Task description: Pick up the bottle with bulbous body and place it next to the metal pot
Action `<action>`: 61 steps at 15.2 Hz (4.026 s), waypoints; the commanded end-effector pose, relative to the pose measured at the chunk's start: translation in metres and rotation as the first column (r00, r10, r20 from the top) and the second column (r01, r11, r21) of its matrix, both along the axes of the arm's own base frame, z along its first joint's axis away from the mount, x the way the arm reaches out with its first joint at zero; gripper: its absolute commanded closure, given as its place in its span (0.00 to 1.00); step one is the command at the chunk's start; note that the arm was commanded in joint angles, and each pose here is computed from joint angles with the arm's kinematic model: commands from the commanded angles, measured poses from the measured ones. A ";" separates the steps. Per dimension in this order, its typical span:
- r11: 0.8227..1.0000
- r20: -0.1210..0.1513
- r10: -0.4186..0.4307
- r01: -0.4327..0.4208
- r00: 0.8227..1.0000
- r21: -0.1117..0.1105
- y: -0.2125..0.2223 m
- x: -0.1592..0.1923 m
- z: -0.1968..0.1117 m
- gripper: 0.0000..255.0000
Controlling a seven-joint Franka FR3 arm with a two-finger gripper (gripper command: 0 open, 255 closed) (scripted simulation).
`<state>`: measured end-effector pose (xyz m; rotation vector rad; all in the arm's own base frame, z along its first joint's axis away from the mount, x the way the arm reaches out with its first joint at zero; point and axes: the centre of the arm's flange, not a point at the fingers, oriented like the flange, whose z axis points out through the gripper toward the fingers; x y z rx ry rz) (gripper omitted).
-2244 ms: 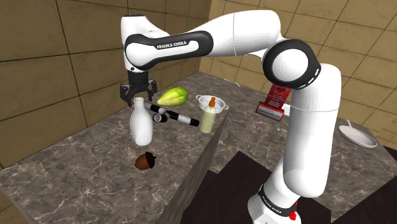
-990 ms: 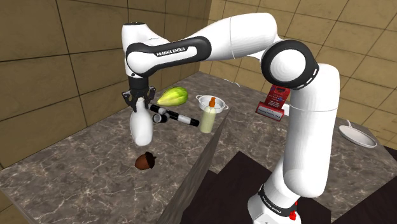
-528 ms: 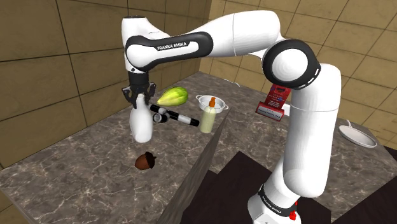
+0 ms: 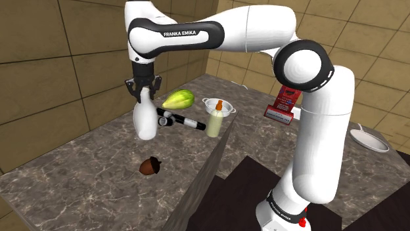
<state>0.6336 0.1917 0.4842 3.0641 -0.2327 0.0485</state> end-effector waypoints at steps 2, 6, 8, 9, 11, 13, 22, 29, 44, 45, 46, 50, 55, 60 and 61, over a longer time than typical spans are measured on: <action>1.000 0.000 0.000 0.000 1.000 0.000 0.001 0.001 0.016 1.00; 1.000 0.000 0.000 0.000 1.000 0.000 0.001 0.001 0.038 1.00; 1.000 0.000 0.000 0.000 1.000 0.000 0.001 0.001 0.048 1.00; 1.000 0.000 0.000 0.000 1.000 0.000 0.001 0.001 0.053 1.00; 1.000 0.000 0.000 0.000 1.000 0.000 -0.011 -0.003 0.059 1.00; 1.000 0.000 0.000 0.000 1.000 0.000 -0.034 -0.010 0.070 1.00; 1.000 0.000 0.000 0.000 1.000 0.000 -0.140 -0.040 0.115 1.00; 1.000 0.000 0.000 0.000 1.000 0.000 -0.222 -0.064 0.150 1.00; 1.000 0.000 0.000 0.000 1.000 0.000 -0.398 -0.114 0.225 1.00; 1.000 0.000 0.000 0.000 1.000 0.000 -0.410 -0.118 0.230 1.00; 1.000 0.000 0.000 0.000 1.000 0.000 -0.421 -0.121 0.235 1.00; 1.000 0.000 0.000 0.000 1.000 0.000 -0.468 -0.135 0.255 1.00; 1.000 0.000 0.000 0.000 1.000 0.000 -0.497 -0.143 0.252 1.00; 1.000 0.000 0.000 0.000 1.000 0.000 -0.497 -0.143 0.225 1.00; 1.000 0.000 0.000 0.000 1.000 0.000 -0.497 -0.143 0.220 1.00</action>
